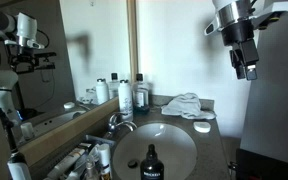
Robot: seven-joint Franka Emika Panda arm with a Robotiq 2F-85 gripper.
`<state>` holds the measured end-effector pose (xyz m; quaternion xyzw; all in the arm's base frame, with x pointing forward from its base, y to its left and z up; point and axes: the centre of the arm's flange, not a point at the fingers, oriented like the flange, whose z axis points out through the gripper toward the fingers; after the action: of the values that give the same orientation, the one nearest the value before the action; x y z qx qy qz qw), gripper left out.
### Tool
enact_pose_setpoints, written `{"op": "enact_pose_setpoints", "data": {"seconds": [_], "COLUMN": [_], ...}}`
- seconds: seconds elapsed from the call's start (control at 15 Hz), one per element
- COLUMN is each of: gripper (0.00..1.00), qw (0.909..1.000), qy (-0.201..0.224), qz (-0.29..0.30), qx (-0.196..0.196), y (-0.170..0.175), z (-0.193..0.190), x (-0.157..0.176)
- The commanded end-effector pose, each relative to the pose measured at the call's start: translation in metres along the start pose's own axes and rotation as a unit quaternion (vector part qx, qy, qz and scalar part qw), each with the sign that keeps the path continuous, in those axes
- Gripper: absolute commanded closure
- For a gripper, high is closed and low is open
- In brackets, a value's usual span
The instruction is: Open the tap then close it
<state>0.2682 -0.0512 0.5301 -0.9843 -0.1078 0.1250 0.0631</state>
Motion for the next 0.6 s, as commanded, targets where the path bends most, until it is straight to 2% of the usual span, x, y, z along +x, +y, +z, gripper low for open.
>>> {"op": "enact_pose_setpoints", "data": {"seconds": [0.0, 0.27, 0.53], "gripper": [0.0, 0.0, 0.0], "qw": [1.0, 0.9989, 0.9939], "qy": [0.0, 0.032, 0.082], "qz": [0.0, -0.017, -0.05], "qx": [0.0, -0.029, -0.054], "y": [0.0, 0.011, 0.018], "z": [0.0, -0.006, -0.007], "x": [0.0, 0.043, 0.109]}}
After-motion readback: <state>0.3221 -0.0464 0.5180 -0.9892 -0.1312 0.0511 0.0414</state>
